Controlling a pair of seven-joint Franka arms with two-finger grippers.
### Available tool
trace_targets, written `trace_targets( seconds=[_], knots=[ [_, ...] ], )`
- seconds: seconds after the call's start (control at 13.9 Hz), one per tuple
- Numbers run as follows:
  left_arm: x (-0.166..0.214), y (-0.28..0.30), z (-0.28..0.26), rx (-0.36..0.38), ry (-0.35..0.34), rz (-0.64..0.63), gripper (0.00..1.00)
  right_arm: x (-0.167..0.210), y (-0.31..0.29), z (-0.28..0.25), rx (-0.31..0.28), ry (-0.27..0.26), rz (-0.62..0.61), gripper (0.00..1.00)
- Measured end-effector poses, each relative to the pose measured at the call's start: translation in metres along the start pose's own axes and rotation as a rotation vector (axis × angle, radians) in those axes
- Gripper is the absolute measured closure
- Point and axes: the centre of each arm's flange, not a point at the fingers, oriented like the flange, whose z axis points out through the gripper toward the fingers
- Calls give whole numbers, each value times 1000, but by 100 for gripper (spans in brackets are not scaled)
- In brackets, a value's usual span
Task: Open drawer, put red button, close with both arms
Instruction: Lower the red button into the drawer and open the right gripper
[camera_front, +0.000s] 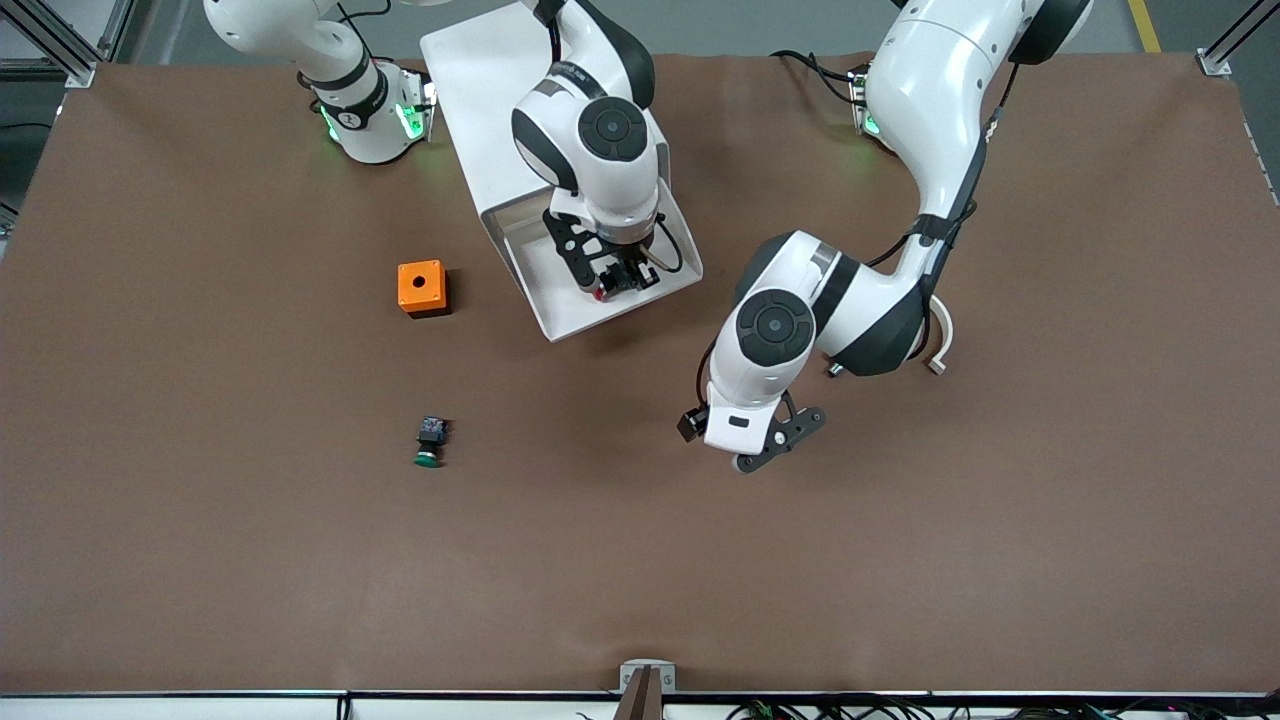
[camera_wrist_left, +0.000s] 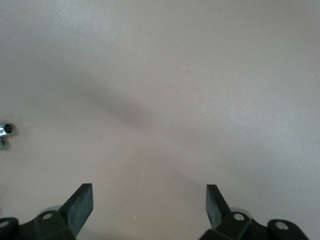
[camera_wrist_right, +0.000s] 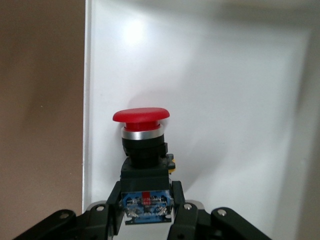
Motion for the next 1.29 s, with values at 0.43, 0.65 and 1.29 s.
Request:
trace_targets(
  seconds=[0.43,0.65,1.29],
  knots=[
    [-1,-2,1,4,-2,0,0,-2,-3,-5,12,-4,5,23],
    [-1,-2,1,5,-2,0,0,-1,-10,-20,37,-10,-19,0],
    [-30,3,17,24,-46,39,0,69,-30,-66,-87,7,-350,0]
  ],
)
